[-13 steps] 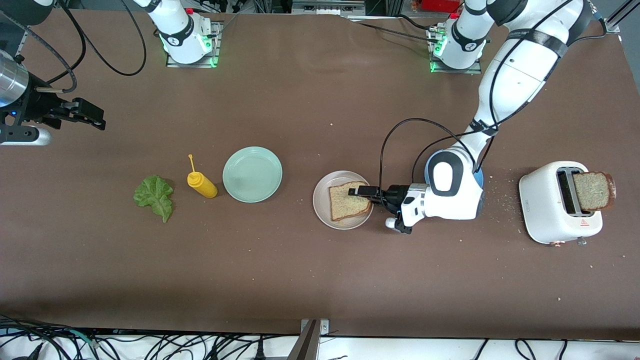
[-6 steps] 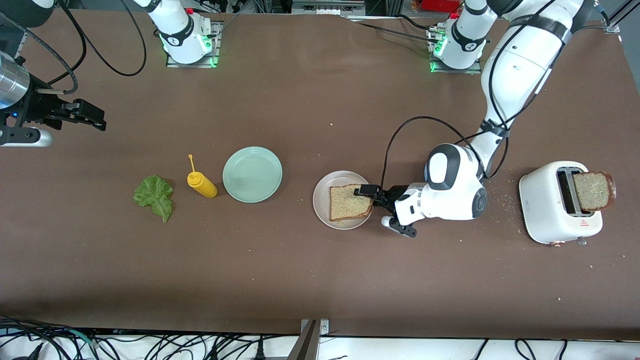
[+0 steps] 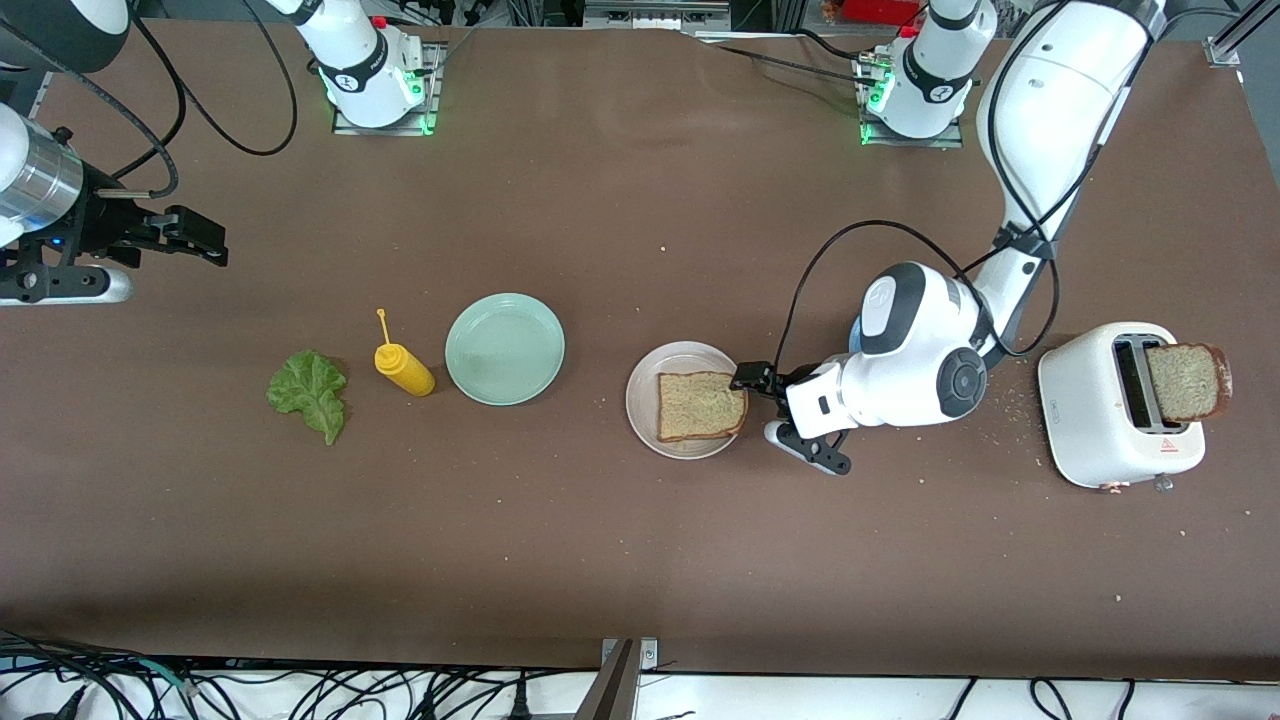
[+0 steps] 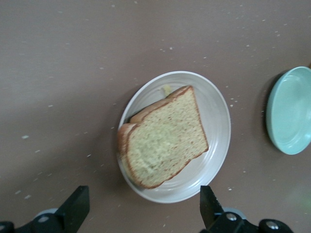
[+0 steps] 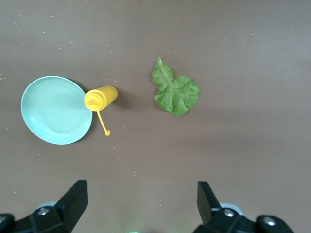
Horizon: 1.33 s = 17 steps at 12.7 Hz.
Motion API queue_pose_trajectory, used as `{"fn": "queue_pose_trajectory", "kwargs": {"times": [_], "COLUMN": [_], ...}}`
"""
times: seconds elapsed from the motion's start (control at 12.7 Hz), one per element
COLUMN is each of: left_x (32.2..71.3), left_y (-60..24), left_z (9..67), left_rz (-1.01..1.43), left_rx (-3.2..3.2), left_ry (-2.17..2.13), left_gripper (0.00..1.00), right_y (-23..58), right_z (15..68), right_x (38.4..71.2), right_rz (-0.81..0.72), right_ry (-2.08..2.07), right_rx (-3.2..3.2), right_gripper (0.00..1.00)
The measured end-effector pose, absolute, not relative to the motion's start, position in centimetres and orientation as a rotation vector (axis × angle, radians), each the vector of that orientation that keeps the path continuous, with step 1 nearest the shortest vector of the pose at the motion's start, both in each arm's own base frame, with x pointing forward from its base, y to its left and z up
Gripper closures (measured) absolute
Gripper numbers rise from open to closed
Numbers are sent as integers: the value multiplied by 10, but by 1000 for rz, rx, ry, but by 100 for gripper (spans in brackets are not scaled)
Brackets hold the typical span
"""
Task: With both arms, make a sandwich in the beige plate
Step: 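Withdraw the left gripper toward the toaster while the right gripper reaches the mustard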
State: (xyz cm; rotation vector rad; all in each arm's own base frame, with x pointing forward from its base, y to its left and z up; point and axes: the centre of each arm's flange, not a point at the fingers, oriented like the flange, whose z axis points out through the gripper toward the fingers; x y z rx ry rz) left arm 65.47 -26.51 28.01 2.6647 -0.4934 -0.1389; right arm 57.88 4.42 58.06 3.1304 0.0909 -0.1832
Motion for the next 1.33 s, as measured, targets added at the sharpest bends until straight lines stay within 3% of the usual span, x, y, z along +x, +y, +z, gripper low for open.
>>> {"fn": "queue_pose_trajectory", "kwargs": {"times": [0.63, 1.02, 1.33], "left_x": [646, 639, 649], "left_y": [-199, -124, -47], "left_z": [408, 510, 551], "left_rz": [-129, -65, 17], "left_rx": [3019, 3135, 3152], "left_ry": [-580, -383, -195], "left_gripper": [0, 0, 0], "right_y": [28, -10, -15], "right_z": [534, 489, 432], "right_x": [599, 618, 632], "right_rz": [-251, -144, -48], "right_ry": [717, 1143, 1542], "right_rx": [3318, 3453, 3464], "right_gripper": [0, 0, 0]}}
